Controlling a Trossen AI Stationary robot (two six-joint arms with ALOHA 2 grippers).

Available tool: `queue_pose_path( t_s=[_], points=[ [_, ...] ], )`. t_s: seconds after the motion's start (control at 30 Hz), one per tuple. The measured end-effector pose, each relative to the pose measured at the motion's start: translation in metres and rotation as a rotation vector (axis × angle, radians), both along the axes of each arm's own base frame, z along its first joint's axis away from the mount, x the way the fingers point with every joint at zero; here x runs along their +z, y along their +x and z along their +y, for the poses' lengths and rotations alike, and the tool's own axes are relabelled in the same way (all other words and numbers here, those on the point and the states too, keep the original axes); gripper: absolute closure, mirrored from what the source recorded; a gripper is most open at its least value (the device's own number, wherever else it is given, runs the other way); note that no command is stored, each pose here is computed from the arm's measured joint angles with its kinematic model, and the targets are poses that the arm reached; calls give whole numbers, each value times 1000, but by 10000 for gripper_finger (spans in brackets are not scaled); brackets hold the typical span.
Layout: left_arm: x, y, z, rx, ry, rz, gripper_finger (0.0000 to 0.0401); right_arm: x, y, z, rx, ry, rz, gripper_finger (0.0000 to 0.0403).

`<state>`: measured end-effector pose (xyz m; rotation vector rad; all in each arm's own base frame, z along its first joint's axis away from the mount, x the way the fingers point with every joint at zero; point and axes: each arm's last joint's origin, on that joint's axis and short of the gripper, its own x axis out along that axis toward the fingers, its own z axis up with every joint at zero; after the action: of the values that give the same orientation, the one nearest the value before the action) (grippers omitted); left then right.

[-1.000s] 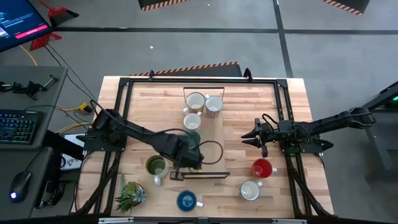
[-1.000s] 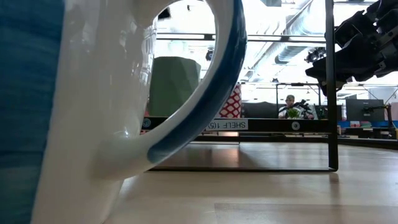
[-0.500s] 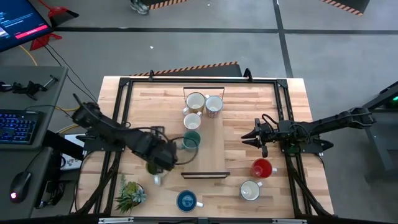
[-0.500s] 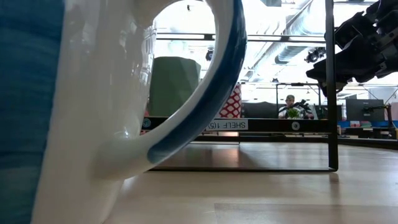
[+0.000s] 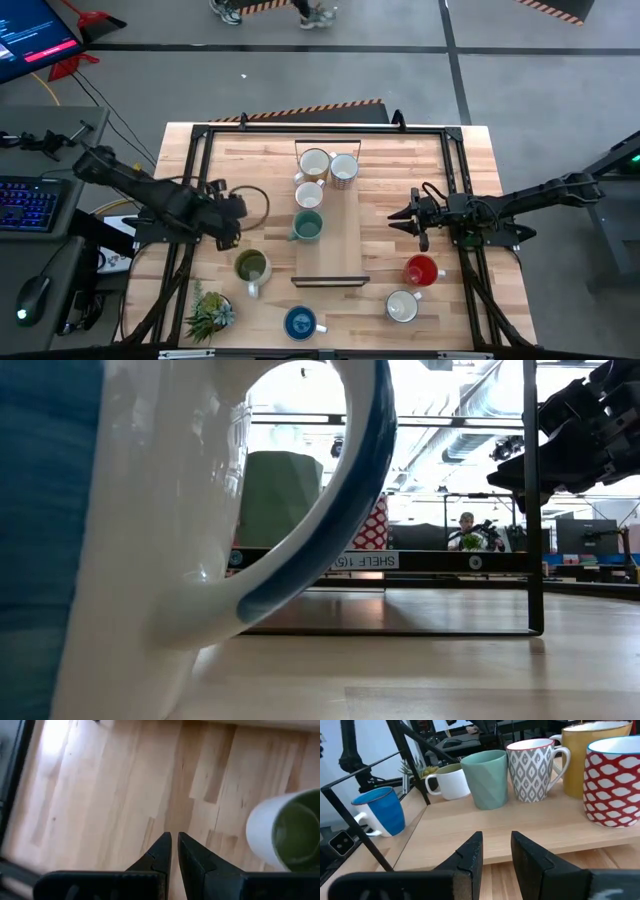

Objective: Place coffee mugs
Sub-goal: Put the orange mug on the shelf

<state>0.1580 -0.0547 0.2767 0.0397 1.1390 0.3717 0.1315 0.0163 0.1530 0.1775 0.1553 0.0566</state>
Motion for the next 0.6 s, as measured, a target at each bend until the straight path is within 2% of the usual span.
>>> queue_pose_path(
  t_s=[0.17, 0.33, 0.43, 0.6],
  points=[
    [-25, -17, 15, 12, -46, -136, 378, 0, 0, 0, -9, -16, -3, 320],
    [-52, -30, 28, 37, -60, -215, 378, 2, 0, -2, -67, -56, -23, 320],
    [-60, -31, 33, 38, -120, -293, 378, 3, 0, -3, -89, -76, -34, 320],
    [-72, -21, 40, -38, -154, -486, 378, 4, 0, -5, -155, -106, -37, 320]
  ],
)
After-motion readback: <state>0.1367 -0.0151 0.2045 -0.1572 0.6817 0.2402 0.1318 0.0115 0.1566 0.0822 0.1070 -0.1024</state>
